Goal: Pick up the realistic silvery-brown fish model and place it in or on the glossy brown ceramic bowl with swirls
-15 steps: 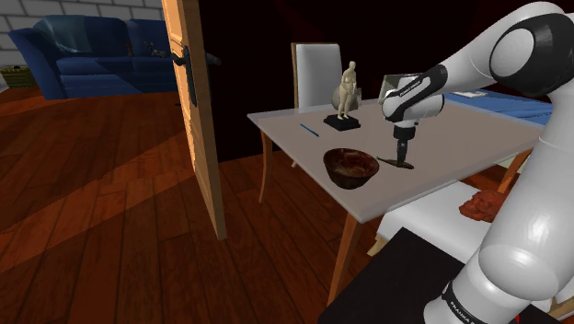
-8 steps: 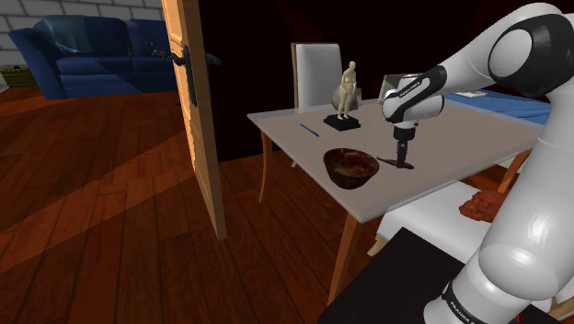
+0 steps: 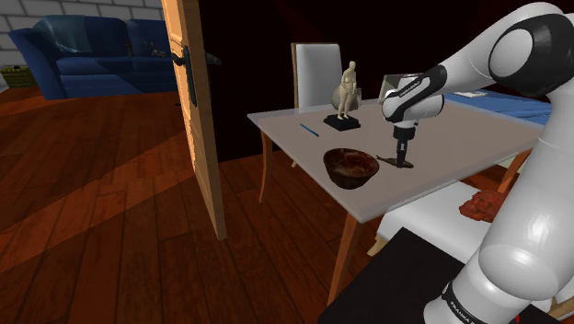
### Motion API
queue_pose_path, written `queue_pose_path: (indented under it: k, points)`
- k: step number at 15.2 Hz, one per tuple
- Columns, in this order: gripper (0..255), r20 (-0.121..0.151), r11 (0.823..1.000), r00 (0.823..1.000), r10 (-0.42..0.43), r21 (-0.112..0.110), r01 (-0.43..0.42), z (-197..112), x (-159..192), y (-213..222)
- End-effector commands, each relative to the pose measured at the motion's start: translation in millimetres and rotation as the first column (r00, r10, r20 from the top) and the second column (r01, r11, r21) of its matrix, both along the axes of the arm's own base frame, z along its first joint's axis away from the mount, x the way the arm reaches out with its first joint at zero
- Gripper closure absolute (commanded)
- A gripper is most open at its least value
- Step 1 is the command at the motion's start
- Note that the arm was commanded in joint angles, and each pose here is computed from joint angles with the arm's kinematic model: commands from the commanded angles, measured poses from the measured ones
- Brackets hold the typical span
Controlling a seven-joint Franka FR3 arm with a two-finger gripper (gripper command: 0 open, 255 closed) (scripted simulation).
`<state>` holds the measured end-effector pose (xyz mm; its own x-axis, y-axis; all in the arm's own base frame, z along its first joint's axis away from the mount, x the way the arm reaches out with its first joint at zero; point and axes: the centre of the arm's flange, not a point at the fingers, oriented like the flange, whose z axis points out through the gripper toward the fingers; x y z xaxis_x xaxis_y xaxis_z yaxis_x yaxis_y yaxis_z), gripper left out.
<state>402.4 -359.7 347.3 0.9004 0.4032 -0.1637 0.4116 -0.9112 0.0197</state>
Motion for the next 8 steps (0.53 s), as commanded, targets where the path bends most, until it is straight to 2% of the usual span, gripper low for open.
queue_pose_path:
  k: [1,8]
  points:
    - [255,-0.002,1.0,1.0,0.0,0.0,0.0,-2,0,0]
    - [255,-0.002,1.0,1.0,0.0,0.0,0.0,30,-1,0]
